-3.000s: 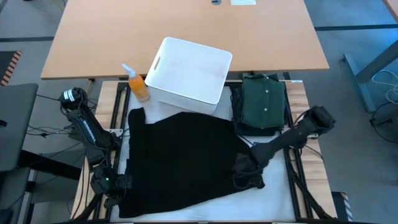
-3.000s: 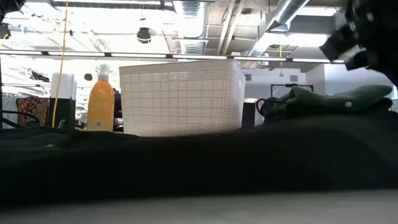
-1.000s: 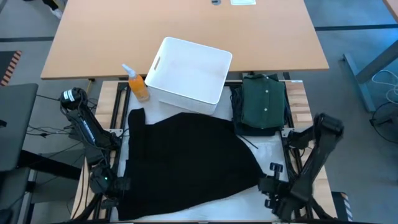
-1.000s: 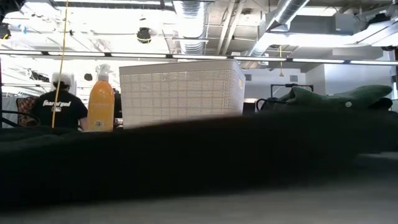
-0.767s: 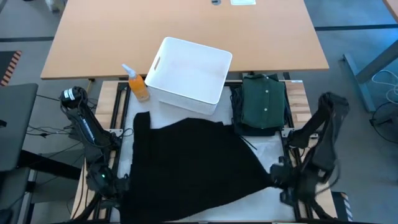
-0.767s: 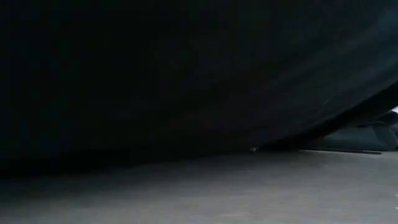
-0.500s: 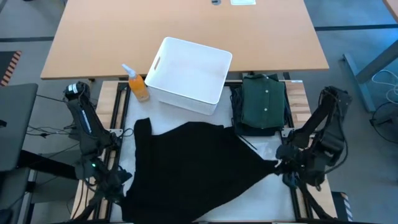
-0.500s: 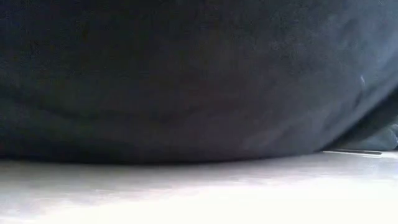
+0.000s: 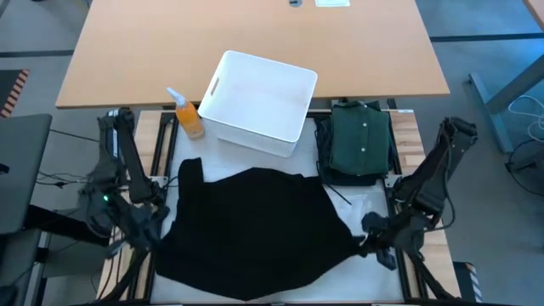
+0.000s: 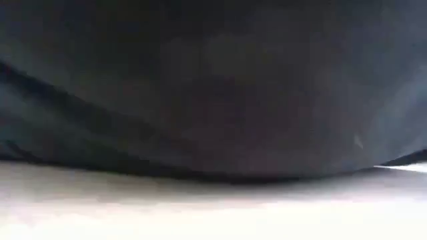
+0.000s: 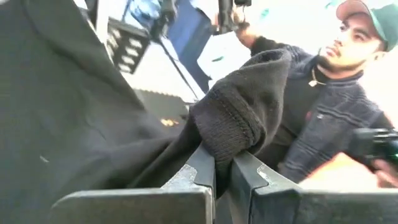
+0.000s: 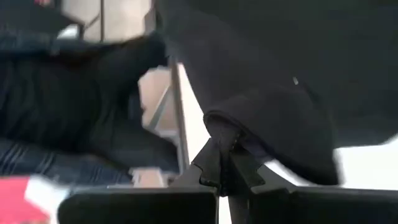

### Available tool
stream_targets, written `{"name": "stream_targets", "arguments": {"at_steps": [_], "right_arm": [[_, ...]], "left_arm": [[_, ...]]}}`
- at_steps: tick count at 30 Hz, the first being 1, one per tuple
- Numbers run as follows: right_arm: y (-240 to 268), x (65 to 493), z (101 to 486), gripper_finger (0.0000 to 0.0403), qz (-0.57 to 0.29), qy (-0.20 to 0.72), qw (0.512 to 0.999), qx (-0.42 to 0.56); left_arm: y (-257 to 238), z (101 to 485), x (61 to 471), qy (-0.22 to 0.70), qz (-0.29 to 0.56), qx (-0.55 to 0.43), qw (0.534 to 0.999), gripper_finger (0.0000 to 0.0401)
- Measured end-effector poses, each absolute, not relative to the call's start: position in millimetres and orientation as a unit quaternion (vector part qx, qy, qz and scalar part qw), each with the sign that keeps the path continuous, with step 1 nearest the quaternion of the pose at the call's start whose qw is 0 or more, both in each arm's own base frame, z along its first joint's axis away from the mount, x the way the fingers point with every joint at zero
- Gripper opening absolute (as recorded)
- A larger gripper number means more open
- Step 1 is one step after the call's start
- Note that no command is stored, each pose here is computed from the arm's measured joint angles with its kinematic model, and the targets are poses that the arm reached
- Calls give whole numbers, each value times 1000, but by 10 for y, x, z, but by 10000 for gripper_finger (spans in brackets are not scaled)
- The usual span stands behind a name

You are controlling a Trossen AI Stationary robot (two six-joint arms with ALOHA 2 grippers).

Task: Fold laundry
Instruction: Fold the black shirt

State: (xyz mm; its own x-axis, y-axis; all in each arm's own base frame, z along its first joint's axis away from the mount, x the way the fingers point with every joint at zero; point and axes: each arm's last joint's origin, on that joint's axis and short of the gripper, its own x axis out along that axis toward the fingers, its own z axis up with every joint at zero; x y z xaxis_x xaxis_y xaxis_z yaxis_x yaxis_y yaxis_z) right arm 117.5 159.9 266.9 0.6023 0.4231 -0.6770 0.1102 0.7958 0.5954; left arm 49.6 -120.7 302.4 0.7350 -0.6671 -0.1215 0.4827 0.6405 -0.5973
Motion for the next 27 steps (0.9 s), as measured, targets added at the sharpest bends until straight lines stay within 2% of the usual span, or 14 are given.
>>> {"name": "stream_targets", "arguments": {"at_steps": [5, 11, 15, 23, 27], "right_arm": [[1476, 1107, 2548, 26, -18, 469, 821, 326], [1597, 1280, 2295, 52, -15, 469, 815, 340], [1659, 1387, 2177, 86, 0, 505, 794, 339], [1724, 1416, 2044, 182, 13, 556, 771, 310], [1746, 1350, 2044, 206, -2, 571, 750, 333]], "left_arm": [[-1090, 3163, 474, 150, -293, -230, 916, 0], [-1112, 3104, 480, 179, -279, -232, 915, 0], [-1152, 3084, 491, 189, -273, -240, 912, 0], [-1195, 3064, 501, 198, -270, -247, 909, 0], [-1199, 3059, 501, 201, -271, -245, 909, 0]]}}
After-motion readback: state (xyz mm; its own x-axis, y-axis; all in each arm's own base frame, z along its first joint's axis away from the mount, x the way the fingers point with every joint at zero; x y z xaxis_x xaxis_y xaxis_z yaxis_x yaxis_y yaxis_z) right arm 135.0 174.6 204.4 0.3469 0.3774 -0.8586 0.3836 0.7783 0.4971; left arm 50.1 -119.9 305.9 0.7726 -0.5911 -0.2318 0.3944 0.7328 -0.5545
